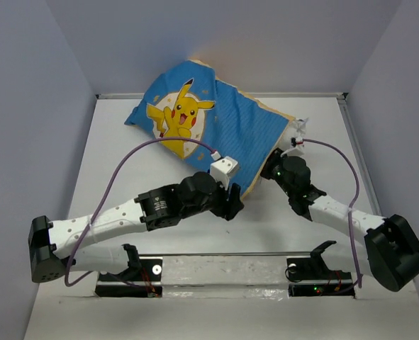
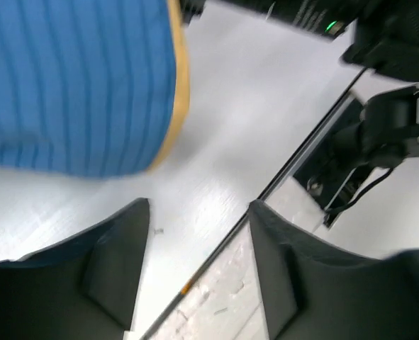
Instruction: Put the pillow into the pillowcase
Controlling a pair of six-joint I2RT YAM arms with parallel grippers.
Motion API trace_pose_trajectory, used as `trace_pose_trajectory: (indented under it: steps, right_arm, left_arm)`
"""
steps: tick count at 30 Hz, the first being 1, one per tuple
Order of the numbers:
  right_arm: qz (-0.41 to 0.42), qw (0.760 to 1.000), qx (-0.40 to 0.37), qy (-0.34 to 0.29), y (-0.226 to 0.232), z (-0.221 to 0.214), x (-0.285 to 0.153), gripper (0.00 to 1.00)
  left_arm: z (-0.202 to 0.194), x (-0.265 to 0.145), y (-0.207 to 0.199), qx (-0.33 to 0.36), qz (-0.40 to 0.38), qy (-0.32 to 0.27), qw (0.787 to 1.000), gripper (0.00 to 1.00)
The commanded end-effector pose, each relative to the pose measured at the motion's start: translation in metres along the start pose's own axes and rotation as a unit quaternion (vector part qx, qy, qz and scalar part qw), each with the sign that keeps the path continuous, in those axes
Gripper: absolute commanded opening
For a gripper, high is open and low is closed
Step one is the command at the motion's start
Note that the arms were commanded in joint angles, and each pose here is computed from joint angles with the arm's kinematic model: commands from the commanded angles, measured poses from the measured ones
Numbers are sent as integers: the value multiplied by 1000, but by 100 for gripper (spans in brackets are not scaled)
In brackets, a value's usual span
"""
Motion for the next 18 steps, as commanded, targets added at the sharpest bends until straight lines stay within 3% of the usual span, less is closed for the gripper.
trace_pose_trajectory:
  steps: [1,6,11,18]
  right_arm:
    - [-42,998,45,-35,-23,-10,5,0]
    - [-73,996,30,-45,-17,19,17,0]
    - [-69,995,32,-58,-5,46,31,0]
    - [-67,996,36,-54,-5,45,25,0]
  left_arm:
    - [-42,15,40,-17,80,13,997,74]
    - [-58,3,68,-53,120,-17,991,75]
    - [-94,18,93,-54,147,17,988,76]
    - [-97,65,107,-123,124,-79,982,92]
Point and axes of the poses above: each gripper's point midway between its finger pads, its own x axis out along the fingers, its own y axis along the line the jaws close on, z = x × y, the point moved 6 cm from there along -x, back along the fingers, and after that the axes turned 15 degrees about -x, right-handed, at the moved point
